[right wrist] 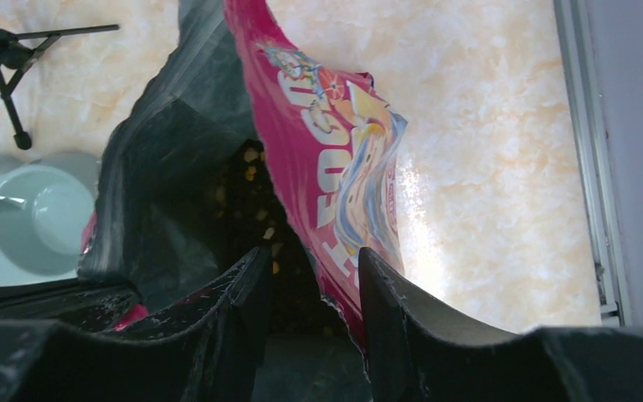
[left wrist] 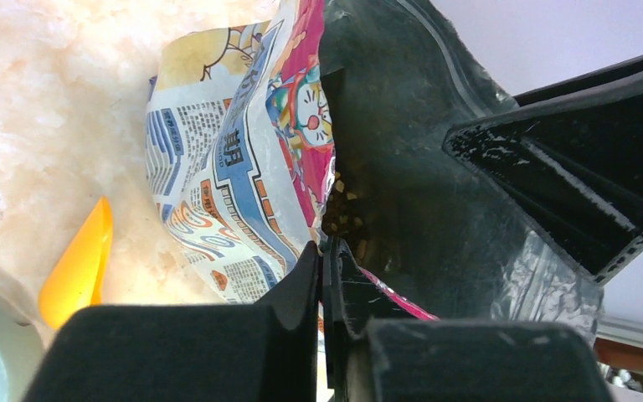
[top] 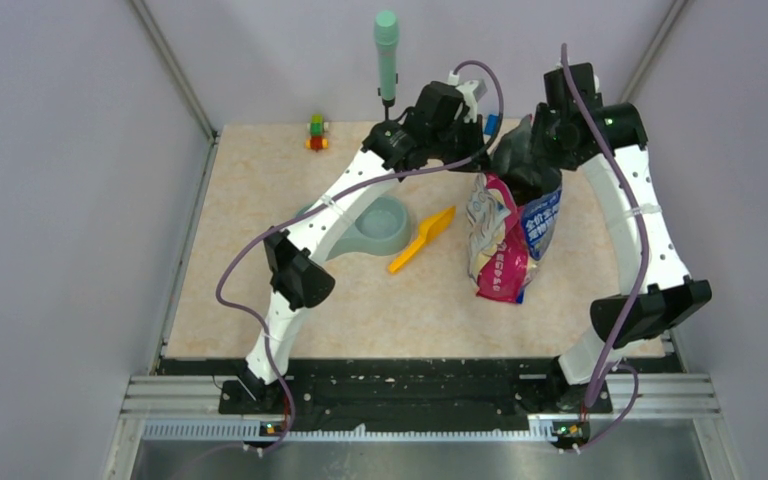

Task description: Serve the pet food

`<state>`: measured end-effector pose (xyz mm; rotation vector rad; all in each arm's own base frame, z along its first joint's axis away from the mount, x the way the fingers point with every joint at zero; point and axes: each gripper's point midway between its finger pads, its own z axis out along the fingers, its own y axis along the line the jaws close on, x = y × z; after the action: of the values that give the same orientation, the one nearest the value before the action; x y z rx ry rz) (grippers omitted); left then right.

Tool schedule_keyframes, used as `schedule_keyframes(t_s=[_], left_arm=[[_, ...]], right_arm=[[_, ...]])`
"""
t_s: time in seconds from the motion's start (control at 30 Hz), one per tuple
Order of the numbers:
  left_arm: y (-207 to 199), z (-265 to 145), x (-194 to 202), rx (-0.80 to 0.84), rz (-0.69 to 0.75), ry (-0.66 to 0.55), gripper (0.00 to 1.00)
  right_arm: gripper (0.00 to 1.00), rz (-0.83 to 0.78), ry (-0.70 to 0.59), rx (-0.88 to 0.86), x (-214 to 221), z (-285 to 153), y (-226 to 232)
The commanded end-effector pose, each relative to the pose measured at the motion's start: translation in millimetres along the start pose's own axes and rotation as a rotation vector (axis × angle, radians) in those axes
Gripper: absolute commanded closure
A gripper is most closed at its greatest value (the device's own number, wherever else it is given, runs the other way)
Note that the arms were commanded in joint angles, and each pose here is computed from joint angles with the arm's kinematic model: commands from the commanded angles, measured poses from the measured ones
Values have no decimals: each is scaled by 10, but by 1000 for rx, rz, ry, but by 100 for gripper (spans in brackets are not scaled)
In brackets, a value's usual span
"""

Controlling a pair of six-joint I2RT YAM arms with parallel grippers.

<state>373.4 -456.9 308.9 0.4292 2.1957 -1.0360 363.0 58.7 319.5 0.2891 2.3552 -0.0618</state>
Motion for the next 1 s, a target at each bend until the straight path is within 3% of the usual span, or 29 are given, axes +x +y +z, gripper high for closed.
schedule_keyframes(t_s=[0.0,0.17,0.27,0.43,0.5,0.53,0.57,0.6,0.7,0.97], left_arm=[[20,-148,-166,-25,27,-58,100],[12,-177,-164,-24,29,-60,100],[1,-186,-163,-19,27,-60,100],[6,-188,-144,-20,26,-54,100],[7,-196,-142,-21,24,-54,100],[10,-197,-141,-24,22,-55,100],[25,-198,-142,-32,21,-56,100],[44,-200,-144,-42,16,-59,100],[69,-173,-130,-60,-21,-65,100],[-389,146,91,136,-23,-7,100]], right_arm=[[56,0,-59,68,-49,-180,-254],[55,-33,-77,176,-7,-236,-507],[39,-44,-55,199,50,-230,-575],[38,-19,-45,181,108,-231,-605],[48,-2,-42,148,119,-218,-598],[63,4,-39,125,126,-214,-581],[94,8,-39,101,126,-213,-560],[100,14,-37,76,128,-210,-532],[100,22,-78,74,33,-236,-548],[100,193,-296,289,-701,-595,-1225]])
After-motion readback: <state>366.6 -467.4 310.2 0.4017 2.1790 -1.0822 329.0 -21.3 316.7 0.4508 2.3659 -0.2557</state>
